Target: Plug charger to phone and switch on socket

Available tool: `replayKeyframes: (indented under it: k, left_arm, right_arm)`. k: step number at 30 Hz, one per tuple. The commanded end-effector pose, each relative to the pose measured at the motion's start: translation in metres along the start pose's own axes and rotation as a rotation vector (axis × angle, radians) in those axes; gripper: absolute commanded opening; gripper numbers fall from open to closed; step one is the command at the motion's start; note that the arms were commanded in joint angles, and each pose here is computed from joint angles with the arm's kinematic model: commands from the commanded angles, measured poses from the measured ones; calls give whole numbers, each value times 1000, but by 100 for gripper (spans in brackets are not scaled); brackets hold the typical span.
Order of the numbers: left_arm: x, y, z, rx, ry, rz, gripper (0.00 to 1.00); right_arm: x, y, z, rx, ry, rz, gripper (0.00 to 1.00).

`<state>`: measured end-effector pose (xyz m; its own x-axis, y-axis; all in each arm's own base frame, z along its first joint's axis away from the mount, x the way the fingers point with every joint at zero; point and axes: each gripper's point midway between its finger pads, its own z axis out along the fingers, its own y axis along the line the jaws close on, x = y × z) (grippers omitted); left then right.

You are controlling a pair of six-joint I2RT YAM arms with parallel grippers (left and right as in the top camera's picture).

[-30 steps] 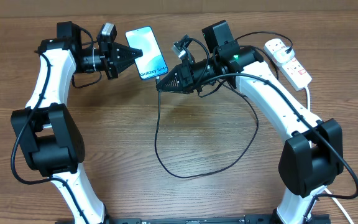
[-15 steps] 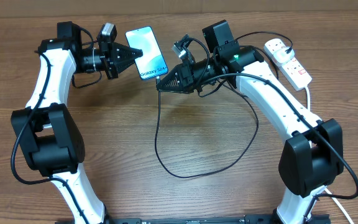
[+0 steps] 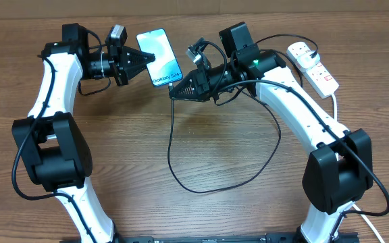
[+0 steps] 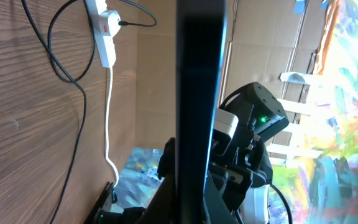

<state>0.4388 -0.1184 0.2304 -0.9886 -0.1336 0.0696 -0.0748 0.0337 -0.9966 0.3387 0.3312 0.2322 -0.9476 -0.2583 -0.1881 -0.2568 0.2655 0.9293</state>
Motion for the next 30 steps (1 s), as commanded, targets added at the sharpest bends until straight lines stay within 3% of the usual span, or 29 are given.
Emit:
replayKeyframes:
  k: [1,30]
  left_arm:
    - [8,-29,3,54,23,57,4]
    - [8,-29,5,54,26,80,4]
  right_arm:
    - [2,1,2,-13,10,4,4]
    - [4,6,2,-43,21,18,4]
